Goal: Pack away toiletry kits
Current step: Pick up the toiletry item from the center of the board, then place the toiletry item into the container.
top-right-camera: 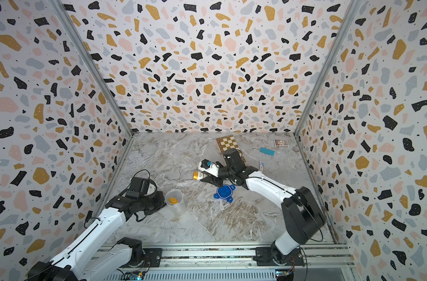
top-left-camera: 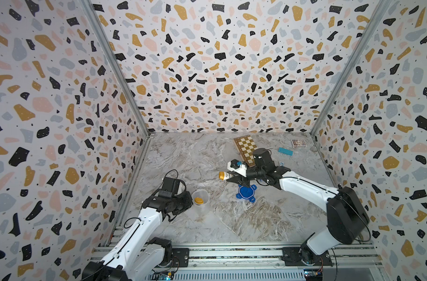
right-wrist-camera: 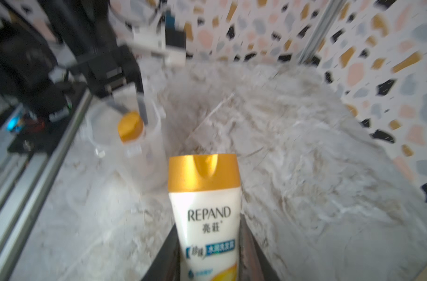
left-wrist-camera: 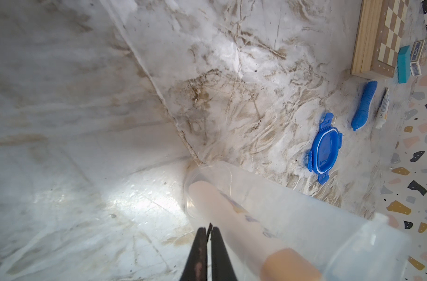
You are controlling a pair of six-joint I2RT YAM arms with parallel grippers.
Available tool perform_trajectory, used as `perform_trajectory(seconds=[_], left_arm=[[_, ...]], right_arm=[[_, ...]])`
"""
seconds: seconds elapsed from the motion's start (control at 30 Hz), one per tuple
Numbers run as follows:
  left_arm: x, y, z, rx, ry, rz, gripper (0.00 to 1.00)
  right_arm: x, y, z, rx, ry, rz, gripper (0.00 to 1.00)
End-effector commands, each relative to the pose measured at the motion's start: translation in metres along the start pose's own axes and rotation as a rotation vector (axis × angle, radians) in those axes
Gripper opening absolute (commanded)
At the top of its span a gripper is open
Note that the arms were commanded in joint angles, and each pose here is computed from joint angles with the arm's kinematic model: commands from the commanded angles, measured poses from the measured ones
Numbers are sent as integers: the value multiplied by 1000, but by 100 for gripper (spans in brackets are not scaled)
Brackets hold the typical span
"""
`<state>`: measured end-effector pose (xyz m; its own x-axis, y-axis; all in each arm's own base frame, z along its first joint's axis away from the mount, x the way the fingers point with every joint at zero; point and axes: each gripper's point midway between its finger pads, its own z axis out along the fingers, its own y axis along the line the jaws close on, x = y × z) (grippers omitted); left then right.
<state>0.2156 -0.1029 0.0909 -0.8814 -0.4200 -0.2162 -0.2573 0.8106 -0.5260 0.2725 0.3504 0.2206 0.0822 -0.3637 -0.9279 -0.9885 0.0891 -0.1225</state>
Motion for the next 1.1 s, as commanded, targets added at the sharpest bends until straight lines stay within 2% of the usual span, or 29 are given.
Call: perform_trajectory(seconds=[0.0,0.17,0.33,0.6,0.83,1.07], left_arm=[[-3,-4,-1,22,-8,21,8],[-3,-6,-1,34,-7,24,8],[-3,-10,-4,51,-11,30,7],[-4,-12,-10,56,-24,44,7],[-4,-11,-11,52,-19,52,7],[-5,-9,-14,47,-18,50,7]], right_arm=[[-72,6,-15,36,-284,149,30],[-125,35,-8,13,-430,168,32],[-144,59,12,-23,-514,229,33],[-132,69,39,4,-585,232,34],[-121,74,64,-2,-561,199,34],[-117,77,64,11,-642,192,34]])
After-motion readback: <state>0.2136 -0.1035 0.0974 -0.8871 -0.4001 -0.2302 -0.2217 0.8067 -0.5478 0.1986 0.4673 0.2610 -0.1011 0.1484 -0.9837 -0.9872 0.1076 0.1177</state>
